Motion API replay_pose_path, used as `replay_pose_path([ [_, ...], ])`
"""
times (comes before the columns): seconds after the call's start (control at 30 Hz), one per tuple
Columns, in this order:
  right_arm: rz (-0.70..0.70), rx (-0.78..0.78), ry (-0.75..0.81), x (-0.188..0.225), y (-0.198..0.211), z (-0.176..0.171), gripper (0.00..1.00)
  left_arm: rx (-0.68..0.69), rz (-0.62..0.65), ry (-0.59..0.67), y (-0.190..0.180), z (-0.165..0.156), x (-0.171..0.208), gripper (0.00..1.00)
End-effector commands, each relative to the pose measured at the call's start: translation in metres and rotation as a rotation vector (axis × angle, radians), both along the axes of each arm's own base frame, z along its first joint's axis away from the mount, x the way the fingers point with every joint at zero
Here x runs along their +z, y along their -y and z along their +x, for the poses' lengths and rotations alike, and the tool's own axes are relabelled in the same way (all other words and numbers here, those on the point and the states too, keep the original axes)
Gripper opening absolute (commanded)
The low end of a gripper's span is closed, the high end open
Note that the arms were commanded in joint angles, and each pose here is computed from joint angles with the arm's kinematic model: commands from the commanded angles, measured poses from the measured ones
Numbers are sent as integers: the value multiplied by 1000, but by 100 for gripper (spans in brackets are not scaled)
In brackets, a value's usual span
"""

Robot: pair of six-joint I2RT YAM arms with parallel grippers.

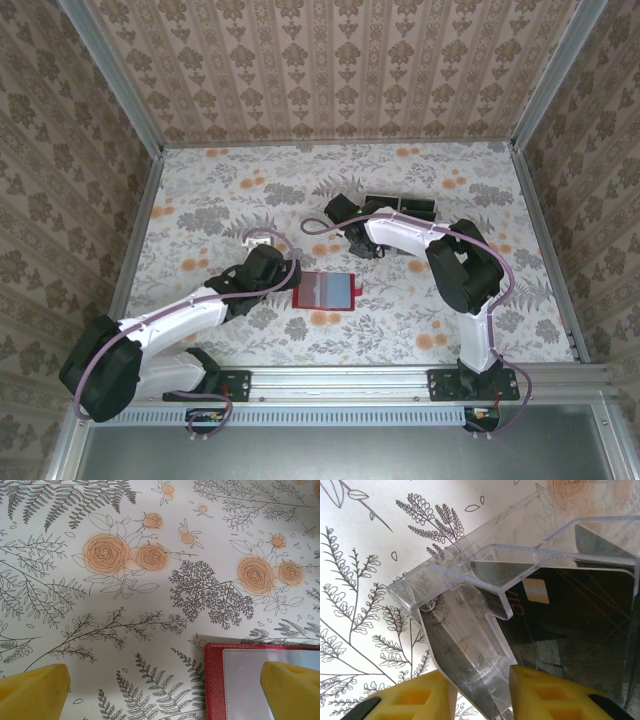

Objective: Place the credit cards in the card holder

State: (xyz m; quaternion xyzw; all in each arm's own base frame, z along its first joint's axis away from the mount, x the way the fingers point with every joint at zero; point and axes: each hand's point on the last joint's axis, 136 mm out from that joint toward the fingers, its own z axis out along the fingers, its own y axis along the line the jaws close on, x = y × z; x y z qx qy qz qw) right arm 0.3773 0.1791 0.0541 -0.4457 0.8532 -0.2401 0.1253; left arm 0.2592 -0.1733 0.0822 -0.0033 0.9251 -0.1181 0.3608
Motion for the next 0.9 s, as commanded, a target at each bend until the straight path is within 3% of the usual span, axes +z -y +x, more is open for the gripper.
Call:
replay_pose_path([
  [0.0, -27, 9, -13, 4, 1, -2, 35, 14, -12, -10, -1, 0, -3, 100],
  [0.87, -69, 23, 6, 15, 7, 0, 33, 12, -13, -18, 1, 0, -5, 100],
])
